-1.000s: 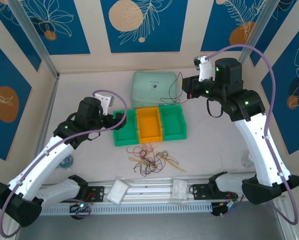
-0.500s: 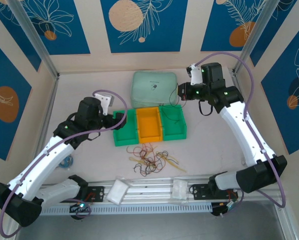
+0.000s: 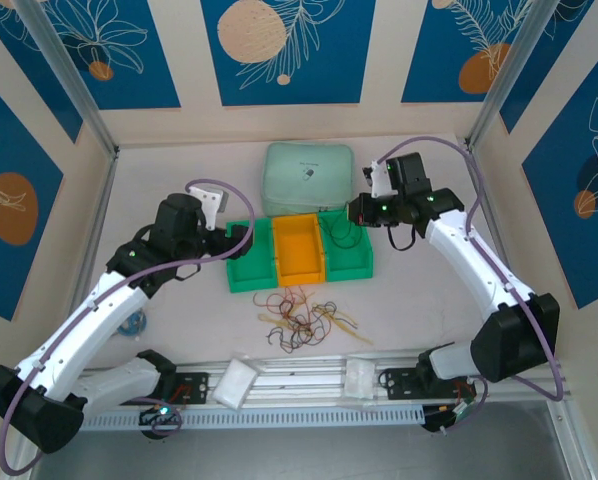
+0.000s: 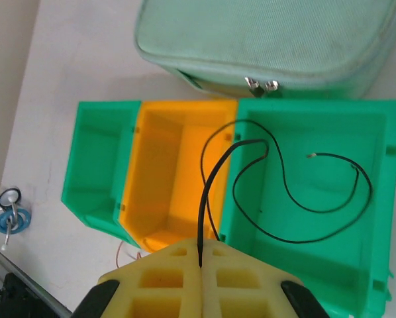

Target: Untangle the cables

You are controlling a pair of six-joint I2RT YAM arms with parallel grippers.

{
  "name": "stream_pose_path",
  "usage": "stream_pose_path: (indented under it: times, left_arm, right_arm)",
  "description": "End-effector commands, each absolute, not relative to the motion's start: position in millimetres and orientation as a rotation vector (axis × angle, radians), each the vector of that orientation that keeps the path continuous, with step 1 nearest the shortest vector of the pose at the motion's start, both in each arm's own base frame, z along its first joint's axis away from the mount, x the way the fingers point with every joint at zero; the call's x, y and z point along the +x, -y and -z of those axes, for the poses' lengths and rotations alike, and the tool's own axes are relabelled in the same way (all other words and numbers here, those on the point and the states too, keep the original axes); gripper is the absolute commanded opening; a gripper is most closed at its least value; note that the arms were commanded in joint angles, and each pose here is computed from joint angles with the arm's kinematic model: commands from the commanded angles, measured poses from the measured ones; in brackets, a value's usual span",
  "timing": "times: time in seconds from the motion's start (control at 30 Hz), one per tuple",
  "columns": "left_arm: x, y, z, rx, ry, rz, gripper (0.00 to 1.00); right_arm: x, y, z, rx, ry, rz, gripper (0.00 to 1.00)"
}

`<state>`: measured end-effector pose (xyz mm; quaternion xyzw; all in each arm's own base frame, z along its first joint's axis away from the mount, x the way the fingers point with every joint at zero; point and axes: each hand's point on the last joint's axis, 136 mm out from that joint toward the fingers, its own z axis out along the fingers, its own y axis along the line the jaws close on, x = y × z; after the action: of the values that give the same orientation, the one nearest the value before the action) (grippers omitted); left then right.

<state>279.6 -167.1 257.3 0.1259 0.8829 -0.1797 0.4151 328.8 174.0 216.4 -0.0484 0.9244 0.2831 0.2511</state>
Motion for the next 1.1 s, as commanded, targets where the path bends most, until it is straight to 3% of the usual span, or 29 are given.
stream_pose_path:
  times: [0.0, 0.27, 0.73, 0.97, 1.07]
  left_arm:
    - [282.7, 165.4, -272.0, 0.331, -2.186, 0.446, 0.92]
    - [278.7, 162.8, -257.9, 0.345, -2.23, 0.423, 0.91]
    - [275.6, 168.6, -227.3, 0.406, -2.32, 0.424, 0.9]
    - [274.0, 167.1, -215.2, 0.417, -2.347, 0.407, 0.9]
    - [273.4, 167.2, -208.9, 0.428, -2.366, 0.401, 0.88]
  right_arm:
    - [334.1, -167.9, -204.9, -0.086, -2.535, -0.758, 0.06]
    - [340.3, -154.0, -166.1, -0.125, -2.656, -0.522, 0.06]
    - [356.9, -180.0, -105.0, -0.227, -2.824, -0.502, 0.08]
    - [358.3, -167.8, -117.4, -0.224, -2.808, -0.401, 0.35]
    - [352.0, -161.2, -134.6, -0.229, -2.778, -0.377, 0.4]
